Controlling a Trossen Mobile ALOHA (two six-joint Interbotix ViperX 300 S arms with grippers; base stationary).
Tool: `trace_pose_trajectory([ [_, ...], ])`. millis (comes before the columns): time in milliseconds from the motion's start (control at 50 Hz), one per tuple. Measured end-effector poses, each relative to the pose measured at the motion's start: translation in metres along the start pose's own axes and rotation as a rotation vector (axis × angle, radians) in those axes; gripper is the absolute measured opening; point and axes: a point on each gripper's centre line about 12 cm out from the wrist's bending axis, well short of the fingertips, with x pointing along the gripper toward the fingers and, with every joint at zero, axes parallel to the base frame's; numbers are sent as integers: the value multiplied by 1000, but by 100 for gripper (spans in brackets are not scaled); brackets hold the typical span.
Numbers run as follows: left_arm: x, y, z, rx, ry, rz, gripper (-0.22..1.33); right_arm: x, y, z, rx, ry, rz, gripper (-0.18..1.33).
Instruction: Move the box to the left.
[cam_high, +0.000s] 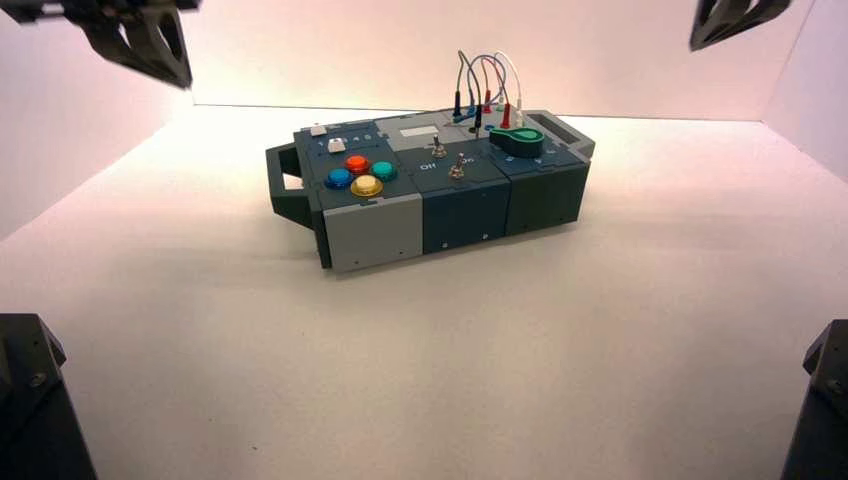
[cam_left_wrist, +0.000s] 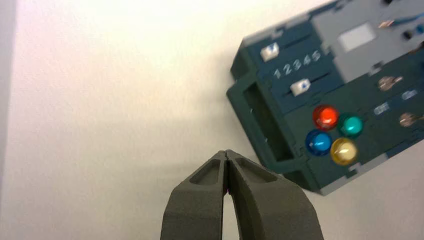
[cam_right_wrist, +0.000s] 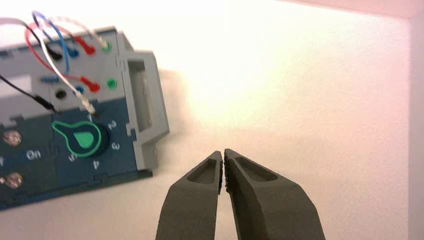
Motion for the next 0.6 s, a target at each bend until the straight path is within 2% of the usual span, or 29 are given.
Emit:
trace_pose_trajectory([
  [60, 5, -1, 0, -14, 17, 0, -16, 6, 3, 5, -28, 37, 5, -2],
  [220, 21, -7, 2, -119, 77, -11, -16, 18, 10, 15, -82, 71, 20, -4],
  [240, 25, -10, 2, -142, 93, -15, -16, 20, 12, 16, -89, 75, 23, -4],
  [340, 33, -16, 2, -146, 118, -20, -16, 28, 18, 21, -127, 101, 36, -4],
  [460, 47, -26, 4, -130, 140, -29, -16, 43, 35, 28, -203, 141, 67, -4],
  [560, 55, -31, 3, -134, 163, -32, -16, 53, 45, 30, -227, 159, 82, -4],
  [600, 61, -33, 2, -154, 177, -34, -16, 58, 48, 31, -234, 169, 87, -4],
])
